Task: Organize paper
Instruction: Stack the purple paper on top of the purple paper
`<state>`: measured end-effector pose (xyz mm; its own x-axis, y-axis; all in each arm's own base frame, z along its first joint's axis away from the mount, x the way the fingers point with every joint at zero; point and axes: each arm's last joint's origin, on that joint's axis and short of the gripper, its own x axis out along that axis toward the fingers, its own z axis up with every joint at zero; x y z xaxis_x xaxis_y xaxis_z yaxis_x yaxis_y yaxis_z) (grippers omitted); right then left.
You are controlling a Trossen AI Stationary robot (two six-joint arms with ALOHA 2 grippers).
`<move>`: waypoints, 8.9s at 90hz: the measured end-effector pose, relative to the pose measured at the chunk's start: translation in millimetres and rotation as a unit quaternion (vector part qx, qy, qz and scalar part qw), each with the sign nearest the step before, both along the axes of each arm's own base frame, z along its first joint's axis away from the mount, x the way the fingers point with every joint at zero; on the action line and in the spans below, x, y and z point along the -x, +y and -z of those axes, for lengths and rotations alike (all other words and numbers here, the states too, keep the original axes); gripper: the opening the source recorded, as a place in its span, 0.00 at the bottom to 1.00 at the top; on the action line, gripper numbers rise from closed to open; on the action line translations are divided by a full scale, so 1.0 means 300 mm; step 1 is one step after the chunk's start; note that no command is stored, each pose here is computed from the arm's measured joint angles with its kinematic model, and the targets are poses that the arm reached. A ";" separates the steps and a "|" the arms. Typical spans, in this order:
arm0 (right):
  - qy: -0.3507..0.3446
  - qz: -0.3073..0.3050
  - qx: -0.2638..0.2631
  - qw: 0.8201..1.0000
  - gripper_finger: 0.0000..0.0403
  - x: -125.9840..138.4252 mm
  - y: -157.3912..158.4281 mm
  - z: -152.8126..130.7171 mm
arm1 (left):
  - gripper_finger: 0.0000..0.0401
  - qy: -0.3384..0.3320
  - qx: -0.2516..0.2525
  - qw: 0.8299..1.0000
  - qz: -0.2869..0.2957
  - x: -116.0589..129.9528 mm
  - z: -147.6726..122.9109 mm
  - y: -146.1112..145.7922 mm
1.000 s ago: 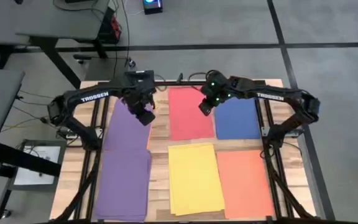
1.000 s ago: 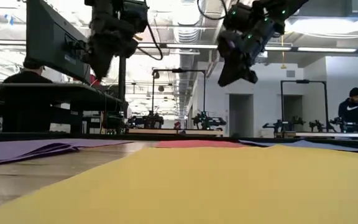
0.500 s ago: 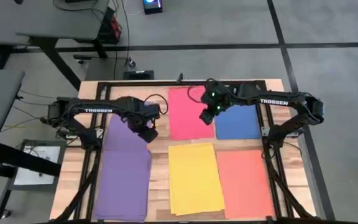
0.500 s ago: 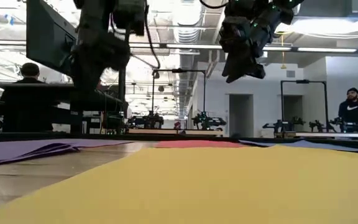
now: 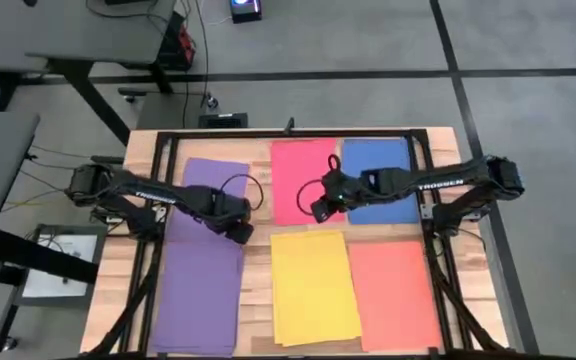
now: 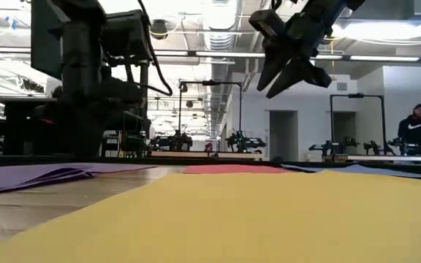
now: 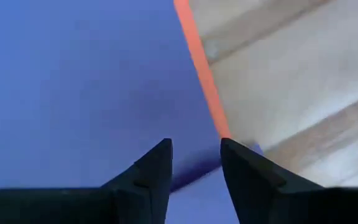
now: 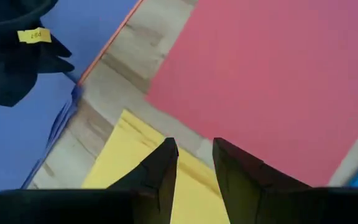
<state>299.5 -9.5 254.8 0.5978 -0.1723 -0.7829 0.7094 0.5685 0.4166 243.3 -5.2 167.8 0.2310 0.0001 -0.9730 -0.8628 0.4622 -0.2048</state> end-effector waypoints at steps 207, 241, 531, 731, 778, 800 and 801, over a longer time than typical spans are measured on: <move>0.038 -0.140 0.113 0.983 0.24 0.004 -0.037 0.000 | 0.30 -0.071 -0.052 0.995 -0.044 0.028 -0.116 0.071; 0.040 -0.157 0.113 0.980 0.24 0.009 -0.085 0.000 | 0.40 0.096 -0.050 0.993 -0.049 0.190 -0.092 0.329; 0.055 -0.099 0.086 0.990 0.24 0.031 -0.172 0.009 | 0.23 0.147 -0.042 0.894 0.421 -0.126 0.143 0.843; -0.278 -0.163 0.145 0.936 0.24 -0.254 -0.249 0.041 | 0.00 -0.001 -0.175 0.897 0.406 -0.168 -0.710 0.397; -0.282 -0.155 0.160 0.933 0.03 -0.257 -0.293 0.055 | 0.00 0.000 -0.175 0.892 0.417 -0.167 -0.714 0.381; -0.295 -0.174 0.169 0.924 0.00 -0.255 -0.306 0.046 | 0.00 -0.002 -0.176 0.882 0.437 -0.176 -0.715 0.352; -0.295 -0.173 0.169 0.924 0.00 -0.254 -0.308 0.046 | 0.00 -0.002 -0.176 0.881 0.438 -0.175 -0.716 0.350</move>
<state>375.8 -102.0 240.9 0.9685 -0.0657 -0.2404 0.1668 0.8876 0.4294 295.8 99.7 382.6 0.2962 0.1222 -0.9473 -0.1420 0.9864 0.0828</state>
